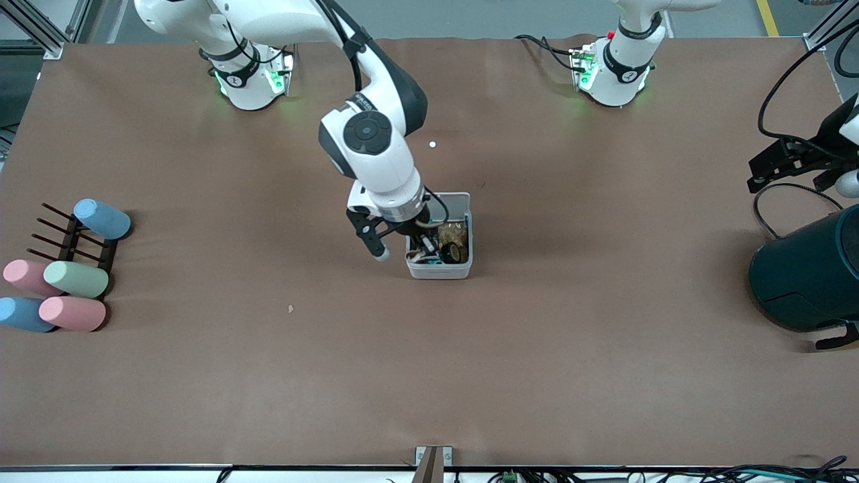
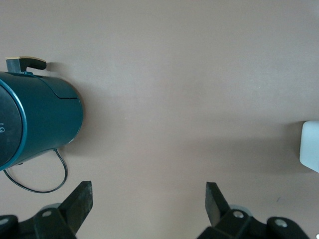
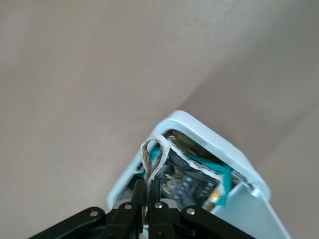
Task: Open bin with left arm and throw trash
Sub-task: 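Carry the paper loop over the bin and lower it with the right gripper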
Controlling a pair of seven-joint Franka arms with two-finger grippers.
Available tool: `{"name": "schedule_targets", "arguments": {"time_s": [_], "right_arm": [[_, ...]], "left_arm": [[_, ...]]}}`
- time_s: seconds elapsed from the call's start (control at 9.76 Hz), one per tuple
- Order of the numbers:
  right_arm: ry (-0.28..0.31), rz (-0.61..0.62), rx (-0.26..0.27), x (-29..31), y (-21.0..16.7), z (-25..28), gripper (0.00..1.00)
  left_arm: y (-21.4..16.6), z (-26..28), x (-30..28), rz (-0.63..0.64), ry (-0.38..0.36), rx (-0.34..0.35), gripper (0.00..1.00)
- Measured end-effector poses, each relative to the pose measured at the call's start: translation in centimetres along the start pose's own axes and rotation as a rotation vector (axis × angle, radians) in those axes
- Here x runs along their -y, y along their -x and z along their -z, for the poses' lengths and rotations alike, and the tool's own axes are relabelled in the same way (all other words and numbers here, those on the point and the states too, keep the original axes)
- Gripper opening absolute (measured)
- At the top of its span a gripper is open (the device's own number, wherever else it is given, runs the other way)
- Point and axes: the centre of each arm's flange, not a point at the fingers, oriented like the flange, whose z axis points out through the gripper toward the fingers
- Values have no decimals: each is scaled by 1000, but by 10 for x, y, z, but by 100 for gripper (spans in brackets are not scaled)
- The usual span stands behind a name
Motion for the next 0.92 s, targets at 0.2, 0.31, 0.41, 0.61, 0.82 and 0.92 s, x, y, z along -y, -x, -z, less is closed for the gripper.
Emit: {"name": "schedule_targets", "arguments": {"time_s": [0.2,0.31,0.41,0.61,0.82,0.92], "right_arm": [[80,92,4,-9,3,-7,6],[81,111,5,-9,5,-7,6],[70,125,6,-9,12,-7,6],[46,149,8,-8,29,-9,6],[43,153,6,-8,32,-14,6],[48,152,5,-9,31,-19,6]], "left_arm": [[0,0,0,0,0,3,100],[0,0,0,0,0,3,100],[0,0,0,0,0,3,100],[0,0,0,-1,0,3,100],[0,0,0,0,0,3,100],[0,0,0,0,0,3,100]]}}
